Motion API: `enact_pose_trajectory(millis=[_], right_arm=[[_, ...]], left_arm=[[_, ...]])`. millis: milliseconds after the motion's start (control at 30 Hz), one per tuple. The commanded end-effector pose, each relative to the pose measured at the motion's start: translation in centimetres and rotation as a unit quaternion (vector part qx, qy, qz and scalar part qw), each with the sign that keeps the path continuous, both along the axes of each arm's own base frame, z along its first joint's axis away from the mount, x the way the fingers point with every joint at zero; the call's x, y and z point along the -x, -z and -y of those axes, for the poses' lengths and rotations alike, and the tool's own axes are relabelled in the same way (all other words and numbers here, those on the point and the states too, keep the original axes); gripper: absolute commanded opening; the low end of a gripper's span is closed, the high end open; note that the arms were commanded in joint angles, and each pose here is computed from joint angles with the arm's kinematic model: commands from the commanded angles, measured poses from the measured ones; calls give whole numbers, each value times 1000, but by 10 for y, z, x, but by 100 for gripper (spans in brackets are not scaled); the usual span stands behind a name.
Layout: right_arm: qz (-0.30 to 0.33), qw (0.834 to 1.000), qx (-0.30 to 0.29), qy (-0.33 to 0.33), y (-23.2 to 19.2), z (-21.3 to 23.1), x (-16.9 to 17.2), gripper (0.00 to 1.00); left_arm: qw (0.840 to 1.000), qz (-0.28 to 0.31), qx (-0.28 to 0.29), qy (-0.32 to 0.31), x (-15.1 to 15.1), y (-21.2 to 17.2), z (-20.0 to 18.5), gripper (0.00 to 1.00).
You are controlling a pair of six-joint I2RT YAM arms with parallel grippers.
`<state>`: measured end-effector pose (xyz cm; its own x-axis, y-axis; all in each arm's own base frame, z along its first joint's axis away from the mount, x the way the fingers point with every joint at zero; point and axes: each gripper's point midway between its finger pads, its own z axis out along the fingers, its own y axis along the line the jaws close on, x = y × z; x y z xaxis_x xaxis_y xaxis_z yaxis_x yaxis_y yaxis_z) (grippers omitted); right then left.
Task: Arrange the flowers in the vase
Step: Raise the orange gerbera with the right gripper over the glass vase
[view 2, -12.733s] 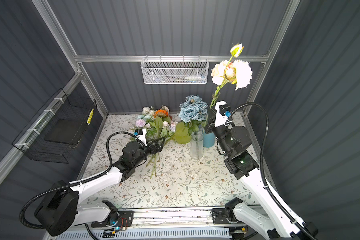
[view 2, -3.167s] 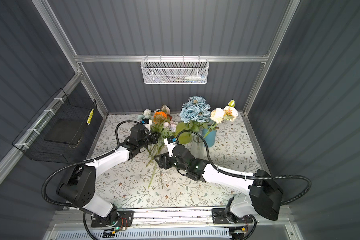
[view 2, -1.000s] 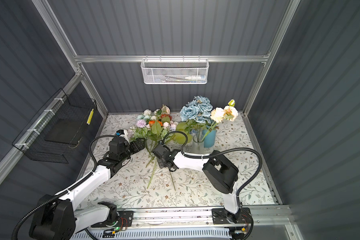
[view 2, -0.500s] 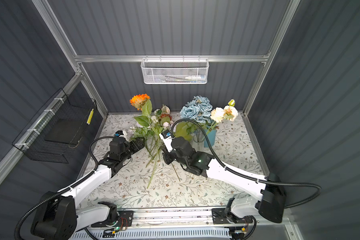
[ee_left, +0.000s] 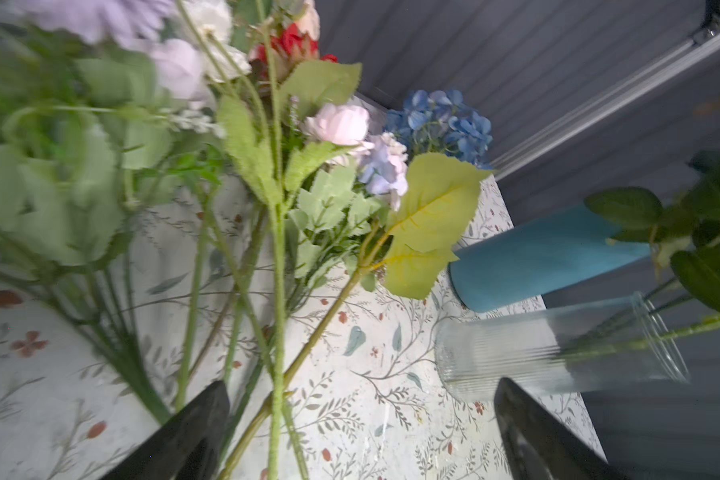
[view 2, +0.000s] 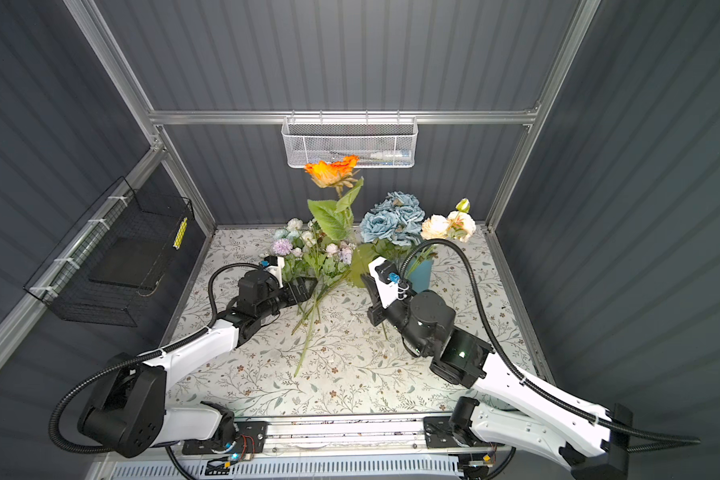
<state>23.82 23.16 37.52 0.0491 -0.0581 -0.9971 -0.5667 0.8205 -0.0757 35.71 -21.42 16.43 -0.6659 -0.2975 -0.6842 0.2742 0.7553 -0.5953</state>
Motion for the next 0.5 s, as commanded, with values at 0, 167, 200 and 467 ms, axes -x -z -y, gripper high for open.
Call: enact_pose_trajectory(millis=[0, 167, 200, 467], right_arm=[[24, 998, -10, 59, -7, 34, -8, 0], [46, 992, -60, 105, -19, 77, -16, 0], [51, 990, -69, 110, -23, 83, -17, 0], [119, 980, -108, 117, -69, 94, -29, 0]], left_arm=[[999, 11, -25, 22, -1, 0, 13, 99], [999, 11, -18, 33, -2, -1, 21, 99], [999, 12, -18, 35, -2, -1, 22, 99], [999, 7, -18, 40, 1, 1, 24, 99]])
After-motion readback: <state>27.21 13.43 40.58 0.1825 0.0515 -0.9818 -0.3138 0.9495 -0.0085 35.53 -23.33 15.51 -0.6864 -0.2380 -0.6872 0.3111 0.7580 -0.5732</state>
